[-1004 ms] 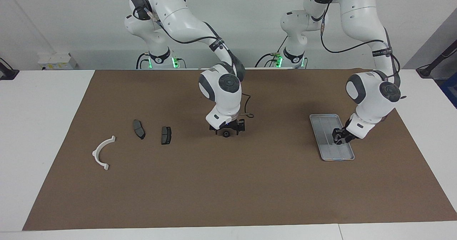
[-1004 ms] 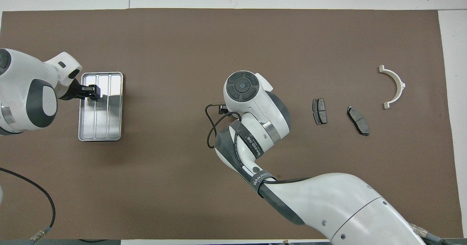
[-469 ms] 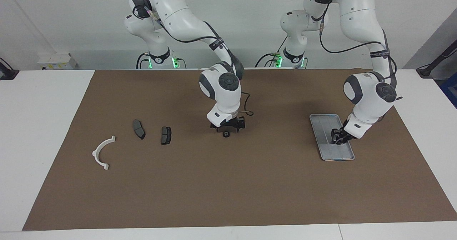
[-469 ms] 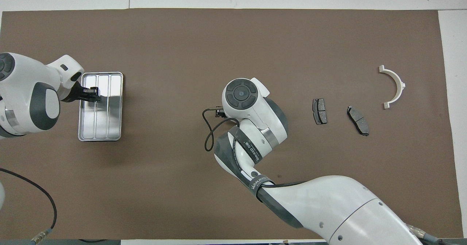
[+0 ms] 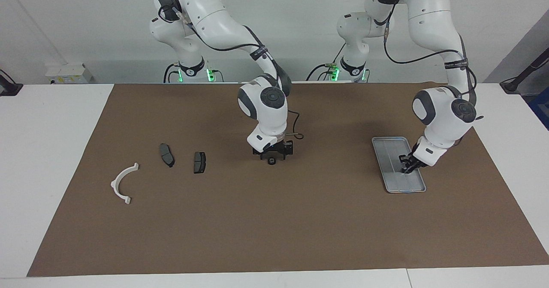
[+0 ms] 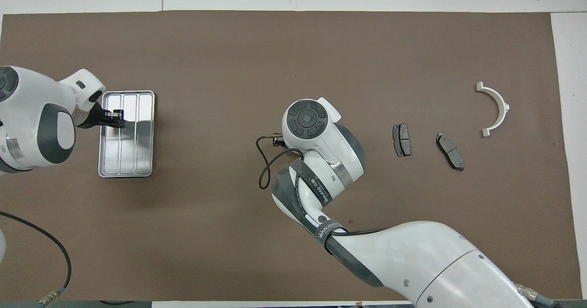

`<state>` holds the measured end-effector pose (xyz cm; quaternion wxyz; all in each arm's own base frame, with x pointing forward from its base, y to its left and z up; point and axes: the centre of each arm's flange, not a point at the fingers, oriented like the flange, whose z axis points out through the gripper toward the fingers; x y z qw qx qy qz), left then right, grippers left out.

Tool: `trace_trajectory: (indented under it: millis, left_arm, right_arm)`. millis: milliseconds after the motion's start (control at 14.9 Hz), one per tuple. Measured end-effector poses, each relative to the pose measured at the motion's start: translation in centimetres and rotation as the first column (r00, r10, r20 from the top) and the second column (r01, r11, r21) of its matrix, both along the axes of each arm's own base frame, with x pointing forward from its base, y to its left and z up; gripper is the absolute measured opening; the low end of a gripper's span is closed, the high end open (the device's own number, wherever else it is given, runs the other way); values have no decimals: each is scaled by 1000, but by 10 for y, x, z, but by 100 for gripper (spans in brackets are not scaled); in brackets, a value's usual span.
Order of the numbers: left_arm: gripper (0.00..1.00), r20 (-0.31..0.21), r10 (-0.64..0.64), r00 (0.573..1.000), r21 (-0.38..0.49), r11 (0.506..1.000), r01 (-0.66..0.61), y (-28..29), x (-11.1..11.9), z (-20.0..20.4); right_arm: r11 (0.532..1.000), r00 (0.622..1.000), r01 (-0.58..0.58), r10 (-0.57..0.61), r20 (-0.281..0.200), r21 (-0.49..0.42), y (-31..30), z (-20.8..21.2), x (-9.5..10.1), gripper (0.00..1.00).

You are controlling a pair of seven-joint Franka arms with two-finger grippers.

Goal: Place bearing gear from tray to pile

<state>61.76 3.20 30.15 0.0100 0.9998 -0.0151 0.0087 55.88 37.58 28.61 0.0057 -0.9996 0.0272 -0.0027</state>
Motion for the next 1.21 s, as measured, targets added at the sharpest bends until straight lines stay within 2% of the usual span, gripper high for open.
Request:
trace_trajectory:
  millis: [67,201,335,402,469,603,804,1004,1205]
  left_arm:
    - [23,2,1,1000,-1,1000,-1,-1,1,1]
    - [23,17,10,1000,-3,1000,-10,-9,5,9]
    - [23,40,36,999,-10,999,-36,-32,15,26]
    - [23,51,58,997,-17,998,-57,-52,19,36]
    - [23,62,83,995,-24,996,-81,-77,22,45]
    - [23,70,142,987,-44,989,-139,-141,19,53]
    - [23,60,209,976,-65,977,-205,-234,-2,57]
    - [23,49,243,969,-72,968,-239,-282,-20,56]
    - [23,40,283,958,-81,957,-279,-323,-39,58]
  right_arm:
    - [1000,1000,0,0,2,2,0,0,0,82]
    - [1000,1000,2,-2,9,7,-1,-1,1,80]
    - [1000,1000,6,-6,10,8,-3,-2,2,70]
    - [1000,1000,8,-8,11,8,-5,-2,3,70]
    - [1000,1000,10,-10,12,9,-6,-2,4,64]
    - [1000,1000,17,-17,18,12,-10,2,6,41]
    - [1000,999,21,-21,24,16,-12,2,8,35]
    - [999,999,29,-29,29,19,-17,6,12,35]
    - [1000,999,12,-12,35,11,-52,40,35,35]
